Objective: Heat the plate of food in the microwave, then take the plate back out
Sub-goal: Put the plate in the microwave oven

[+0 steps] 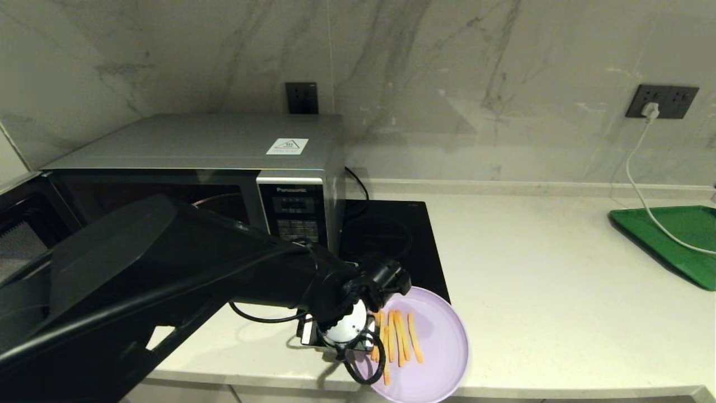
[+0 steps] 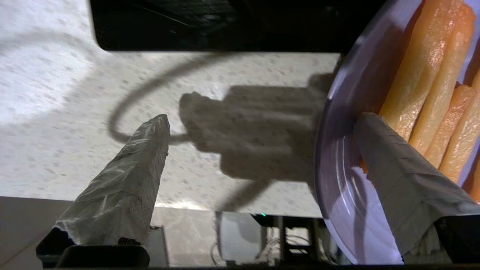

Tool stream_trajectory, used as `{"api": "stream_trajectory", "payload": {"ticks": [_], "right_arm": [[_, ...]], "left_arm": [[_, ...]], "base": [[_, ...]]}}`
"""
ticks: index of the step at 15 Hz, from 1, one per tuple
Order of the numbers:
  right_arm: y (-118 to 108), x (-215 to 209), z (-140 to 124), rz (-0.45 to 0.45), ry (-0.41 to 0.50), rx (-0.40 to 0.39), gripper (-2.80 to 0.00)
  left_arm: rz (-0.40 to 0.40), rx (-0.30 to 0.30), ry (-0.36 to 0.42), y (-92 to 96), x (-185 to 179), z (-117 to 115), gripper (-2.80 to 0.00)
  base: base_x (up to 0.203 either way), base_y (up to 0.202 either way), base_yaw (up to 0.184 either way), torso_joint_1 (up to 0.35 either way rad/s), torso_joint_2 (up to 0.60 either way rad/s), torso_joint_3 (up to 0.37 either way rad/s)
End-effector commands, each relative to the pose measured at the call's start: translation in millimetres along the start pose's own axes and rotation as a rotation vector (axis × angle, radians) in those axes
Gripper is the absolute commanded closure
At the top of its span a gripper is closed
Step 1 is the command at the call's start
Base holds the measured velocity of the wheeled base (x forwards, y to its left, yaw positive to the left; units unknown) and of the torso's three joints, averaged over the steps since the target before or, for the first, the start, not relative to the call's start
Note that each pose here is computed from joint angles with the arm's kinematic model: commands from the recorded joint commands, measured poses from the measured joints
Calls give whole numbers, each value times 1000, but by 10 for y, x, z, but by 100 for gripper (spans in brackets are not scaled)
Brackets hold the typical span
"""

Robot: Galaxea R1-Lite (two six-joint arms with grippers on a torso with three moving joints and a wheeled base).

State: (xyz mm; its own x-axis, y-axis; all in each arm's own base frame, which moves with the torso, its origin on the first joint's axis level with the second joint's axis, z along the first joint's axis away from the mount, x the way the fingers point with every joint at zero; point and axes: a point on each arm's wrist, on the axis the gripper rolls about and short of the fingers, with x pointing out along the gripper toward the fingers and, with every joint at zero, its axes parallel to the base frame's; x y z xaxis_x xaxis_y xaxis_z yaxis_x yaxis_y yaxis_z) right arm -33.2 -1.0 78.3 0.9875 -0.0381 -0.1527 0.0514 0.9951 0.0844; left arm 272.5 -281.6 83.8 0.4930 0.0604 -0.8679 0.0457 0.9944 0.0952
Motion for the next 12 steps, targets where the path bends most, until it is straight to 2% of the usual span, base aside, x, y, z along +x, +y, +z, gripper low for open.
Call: {"api": "stream_trajectory", "payload": {"ticks": [1, 7, 8, 12], "right_arm": [[0, 0, -1, 0, 1, 0, 0], [0, 0, -1, 0, 2, 2, 0], [0, 0, -1, 1, 2, 0, 0], [0, 0, -1, 0, 1, 0, 0]], "left_arm": [[-36, -44, 17, 0, -31, 9, -280], [-67, -65, 55, 57, 97, -49, -280], [-64, -61, 59, 60, 108, -61, 0], [-64, -63, 59, 59, 108, -61, 0]], "base": [[0, 0, 0, 0, 0, 0], [0, 0, 0, 0, 0, 0], [0, 0, 0, 0, 0, 0], [0, 0, 0, 0, 0, 0]]}}
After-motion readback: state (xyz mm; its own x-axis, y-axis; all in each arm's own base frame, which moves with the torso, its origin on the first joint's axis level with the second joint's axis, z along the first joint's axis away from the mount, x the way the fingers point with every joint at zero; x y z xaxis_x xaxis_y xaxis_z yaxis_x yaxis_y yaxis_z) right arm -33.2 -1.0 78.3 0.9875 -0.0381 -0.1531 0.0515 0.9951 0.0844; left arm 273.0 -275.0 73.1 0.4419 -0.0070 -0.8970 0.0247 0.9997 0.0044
